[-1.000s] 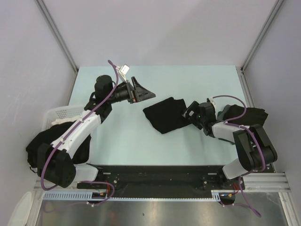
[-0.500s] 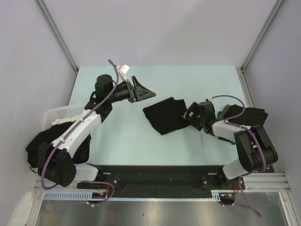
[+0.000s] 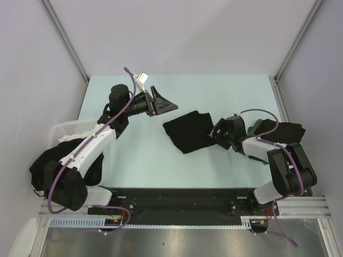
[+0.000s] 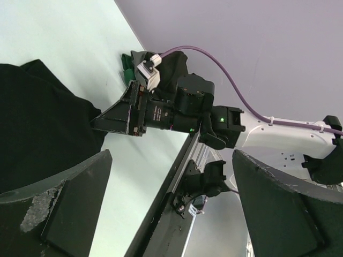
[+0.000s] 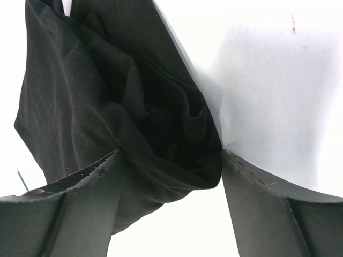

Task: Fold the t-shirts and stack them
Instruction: Put the neatly folded tshirt into the corner of the board with both arms

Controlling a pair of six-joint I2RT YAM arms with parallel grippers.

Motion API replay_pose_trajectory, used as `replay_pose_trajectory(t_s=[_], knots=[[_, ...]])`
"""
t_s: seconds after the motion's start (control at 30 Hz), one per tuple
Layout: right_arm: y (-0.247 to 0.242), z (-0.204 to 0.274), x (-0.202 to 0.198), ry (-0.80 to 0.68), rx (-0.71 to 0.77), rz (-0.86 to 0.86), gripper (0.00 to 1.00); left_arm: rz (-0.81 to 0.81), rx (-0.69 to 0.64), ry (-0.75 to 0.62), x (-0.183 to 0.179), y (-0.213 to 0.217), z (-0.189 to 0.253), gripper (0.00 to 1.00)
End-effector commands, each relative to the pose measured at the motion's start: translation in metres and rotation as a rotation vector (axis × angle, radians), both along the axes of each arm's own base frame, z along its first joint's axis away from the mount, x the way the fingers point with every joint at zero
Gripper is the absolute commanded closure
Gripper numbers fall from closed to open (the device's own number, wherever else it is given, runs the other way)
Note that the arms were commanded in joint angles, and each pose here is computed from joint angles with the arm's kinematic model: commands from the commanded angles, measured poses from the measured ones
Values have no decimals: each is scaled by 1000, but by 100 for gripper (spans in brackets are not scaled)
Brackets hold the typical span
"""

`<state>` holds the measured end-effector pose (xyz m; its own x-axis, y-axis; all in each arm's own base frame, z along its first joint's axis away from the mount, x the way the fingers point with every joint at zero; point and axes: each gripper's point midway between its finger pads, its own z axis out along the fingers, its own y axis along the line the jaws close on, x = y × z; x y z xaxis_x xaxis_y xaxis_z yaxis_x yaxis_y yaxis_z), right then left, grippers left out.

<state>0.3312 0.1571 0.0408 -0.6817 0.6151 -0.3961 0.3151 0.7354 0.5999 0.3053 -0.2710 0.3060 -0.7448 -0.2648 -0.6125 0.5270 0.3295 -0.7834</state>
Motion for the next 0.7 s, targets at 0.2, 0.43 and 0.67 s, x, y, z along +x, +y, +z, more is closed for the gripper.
replay_pose_trajectory(t_s=[0.2,0.43,0.67], knots=[[8,-7,7,-13,13,31,32,-3,-9,-90,0,-1,26,1],[12,-9,11,-15,33,51,56,4,6,-84,2,0,22,1],[14,-6,13,-12,34,81,78,76,66,-53,16,5,3,0]])
